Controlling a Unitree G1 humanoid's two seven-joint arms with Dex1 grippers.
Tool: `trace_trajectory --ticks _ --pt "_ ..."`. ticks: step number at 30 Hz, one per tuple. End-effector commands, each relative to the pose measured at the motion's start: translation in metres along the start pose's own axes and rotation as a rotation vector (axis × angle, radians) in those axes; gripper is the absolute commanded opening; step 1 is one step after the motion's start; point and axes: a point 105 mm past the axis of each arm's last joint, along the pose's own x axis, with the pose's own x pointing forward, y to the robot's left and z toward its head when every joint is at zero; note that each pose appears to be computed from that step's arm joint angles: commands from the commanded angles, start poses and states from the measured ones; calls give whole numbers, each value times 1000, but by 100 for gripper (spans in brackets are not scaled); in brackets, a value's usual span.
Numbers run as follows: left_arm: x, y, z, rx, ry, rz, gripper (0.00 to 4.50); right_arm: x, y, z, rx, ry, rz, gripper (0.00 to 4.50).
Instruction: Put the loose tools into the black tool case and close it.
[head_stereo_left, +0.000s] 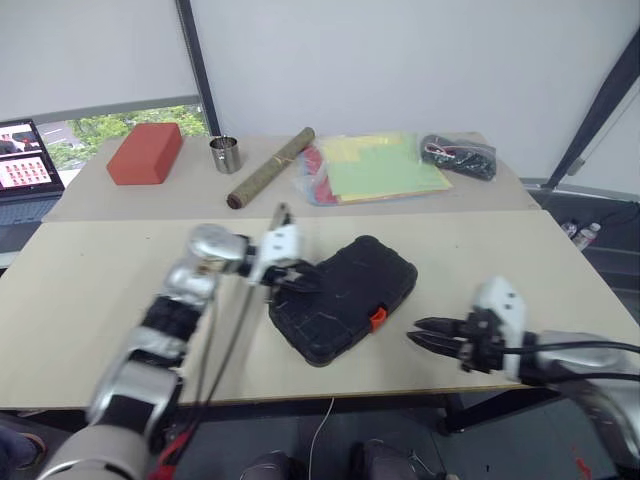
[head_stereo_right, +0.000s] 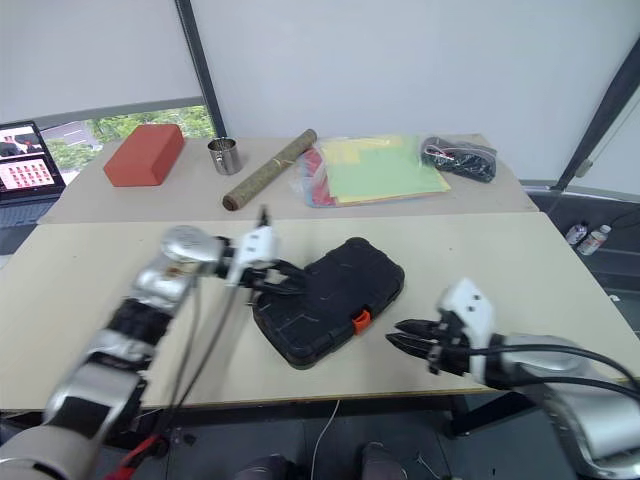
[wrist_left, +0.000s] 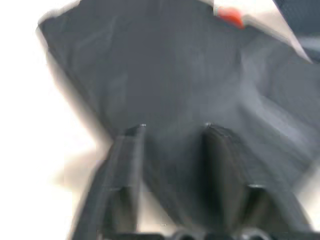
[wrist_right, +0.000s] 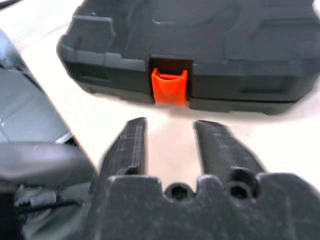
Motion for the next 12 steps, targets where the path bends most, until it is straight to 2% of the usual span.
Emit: trace_trajectory --ticks 1,3,5,9,12 --pt "-57 -22 26 -91 -67 4 360 -47 -13 34 -64 -40 29 322" --pt "-83 -36 15 -135 -9 42 437 -67 -23 46 -52 -38 50 401" --pt "-97 -45 11 -157 23 60 450 -78 -30 50 -48 -34 55 446" --pt "-109 -57 8 -185 6 115 450 -83 -42 48 -57 6 72 446" --pt "-104 -55 0 -173 -3 161 450 -73 -42 44 -98 13 97 446"
